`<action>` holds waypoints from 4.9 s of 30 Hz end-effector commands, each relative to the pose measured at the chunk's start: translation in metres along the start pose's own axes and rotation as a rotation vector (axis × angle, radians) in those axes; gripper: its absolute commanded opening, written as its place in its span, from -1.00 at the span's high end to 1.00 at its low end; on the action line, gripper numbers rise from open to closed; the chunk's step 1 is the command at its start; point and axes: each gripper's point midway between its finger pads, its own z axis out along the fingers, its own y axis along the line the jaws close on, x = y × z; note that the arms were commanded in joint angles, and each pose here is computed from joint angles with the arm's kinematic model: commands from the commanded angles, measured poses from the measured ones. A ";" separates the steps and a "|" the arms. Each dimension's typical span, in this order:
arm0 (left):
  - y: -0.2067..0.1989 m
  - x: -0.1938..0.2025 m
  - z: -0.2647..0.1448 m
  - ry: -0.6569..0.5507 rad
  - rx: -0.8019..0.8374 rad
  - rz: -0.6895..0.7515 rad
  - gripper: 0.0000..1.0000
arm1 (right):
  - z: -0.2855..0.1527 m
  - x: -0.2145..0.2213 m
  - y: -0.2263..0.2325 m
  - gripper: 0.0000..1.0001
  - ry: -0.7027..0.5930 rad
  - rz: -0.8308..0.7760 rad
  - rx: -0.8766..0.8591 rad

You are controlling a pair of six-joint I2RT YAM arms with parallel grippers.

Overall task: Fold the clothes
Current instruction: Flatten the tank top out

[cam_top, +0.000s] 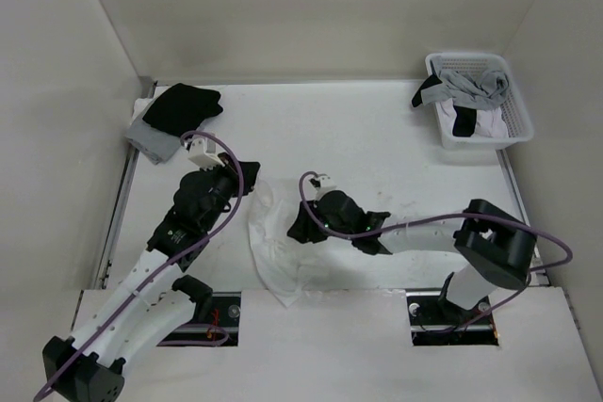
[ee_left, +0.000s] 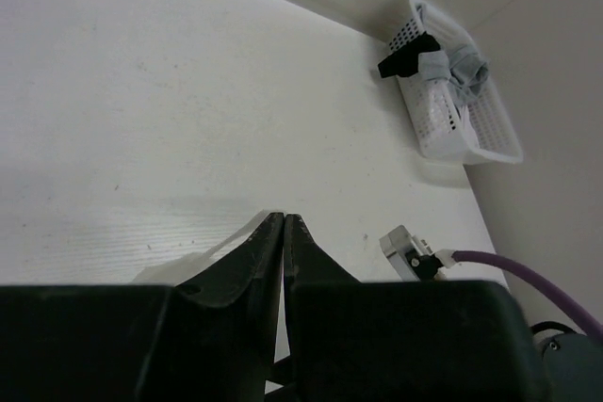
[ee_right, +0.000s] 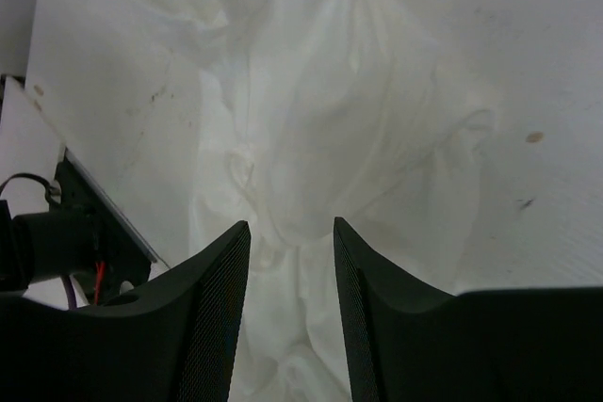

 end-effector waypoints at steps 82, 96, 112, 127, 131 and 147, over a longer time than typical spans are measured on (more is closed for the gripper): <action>0.095 0.022 0.092 -0.018 -0.347 -0.057 0.48 | -0.088 -0.135 -0.086 1.00 -0.320 0.056 0.210; 0.147 0.157 -0.086 0.390 -0.631 -0.251 0.48 | -0.122 0.000 -0.103 0.56 -0.176 0.199 0.255; 0.141 0.198 -0.090 0.526 -0.639 -0.240 0.46 | -0.122 0.010 -0.105 0.48 -0.184 0.223 0.267; 0.152 0.211 -0.084 0.545 -0.685 -0.248 0.72 | -0.125 0.018 -0.112 0.28 -0.183 0.279 0.276; 0.151 0.204 -0.081 0.513 -0.651 -0.265 0.89 | -0.126 0.027 -0.119 0.26 -0.154 0.304 0.318; 0.135 0.156 -0.077 0.379 -0.529 -0.190 0.96 | -0.126 0.019 -0.142 0.17 -0.166 0.336 0.501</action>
